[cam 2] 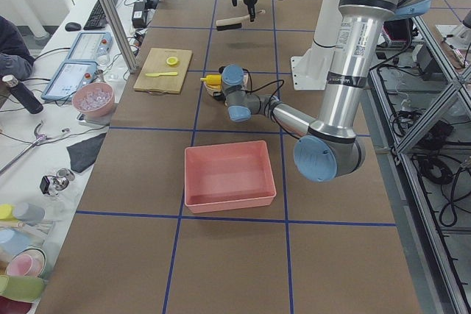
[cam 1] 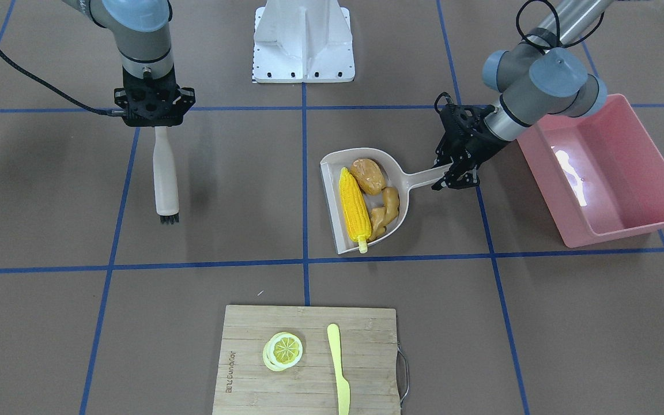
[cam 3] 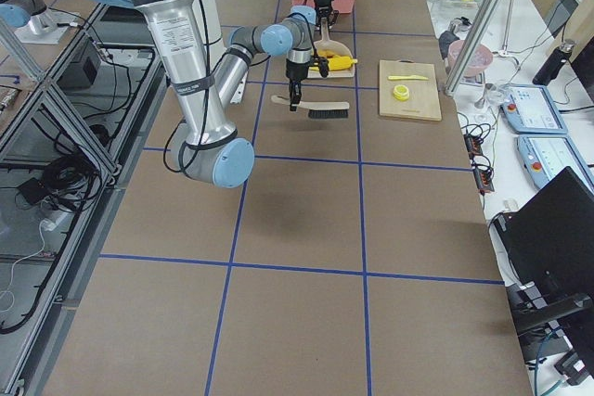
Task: Sweep and dump trash into bin
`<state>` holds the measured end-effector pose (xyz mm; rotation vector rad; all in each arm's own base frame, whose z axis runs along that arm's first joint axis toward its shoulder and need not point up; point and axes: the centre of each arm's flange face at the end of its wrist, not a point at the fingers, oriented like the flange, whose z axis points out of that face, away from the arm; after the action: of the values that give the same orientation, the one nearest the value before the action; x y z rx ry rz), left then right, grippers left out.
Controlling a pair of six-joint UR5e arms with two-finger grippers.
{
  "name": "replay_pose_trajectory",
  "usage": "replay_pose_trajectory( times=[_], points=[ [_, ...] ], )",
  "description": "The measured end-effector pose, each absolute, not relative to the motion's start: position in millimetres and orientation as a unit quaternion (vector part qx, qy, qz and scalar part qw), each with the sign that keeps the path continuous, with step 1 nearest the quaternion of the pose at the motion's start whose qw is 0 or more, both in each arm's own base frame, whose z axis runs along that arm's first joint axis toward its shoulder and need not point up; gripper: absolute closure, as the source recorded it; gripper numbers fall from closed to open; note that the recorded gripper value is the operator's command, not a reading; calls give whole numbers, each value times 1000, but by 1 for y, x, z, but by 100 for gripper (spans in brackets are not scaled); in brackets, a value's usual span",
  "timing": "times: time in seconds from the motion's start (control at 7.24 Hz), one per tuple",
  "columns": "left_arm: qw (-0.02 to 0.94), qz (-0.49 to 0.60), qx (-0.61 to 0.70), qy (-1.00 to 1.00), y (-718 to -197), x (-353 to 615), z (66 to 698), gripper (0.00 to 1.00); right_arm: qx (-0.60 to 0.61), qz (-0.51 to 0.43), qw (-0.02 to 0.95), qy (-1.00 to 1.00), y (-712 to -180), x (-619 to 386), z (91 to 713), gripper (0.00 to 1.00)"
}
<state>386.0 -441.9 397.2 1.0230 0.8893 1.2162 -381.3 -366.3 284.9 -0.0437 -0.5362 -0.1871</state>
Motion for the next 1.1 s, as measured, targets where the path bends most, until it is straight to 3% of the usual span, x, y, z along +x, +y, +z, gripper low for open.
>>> replay_pose_trajectory(
  times=[0.69, 1.1],
  points=[
    [606, 496, 481, 395, -396, 310, 390, 100, -46, -92, 971, -214, -345, -342, 324, 100],
    [643, 442, 485, 396, -381, 233, 434, 100, -35, -109, 978, -177, -338, -296, 375, 100]
  ],
)
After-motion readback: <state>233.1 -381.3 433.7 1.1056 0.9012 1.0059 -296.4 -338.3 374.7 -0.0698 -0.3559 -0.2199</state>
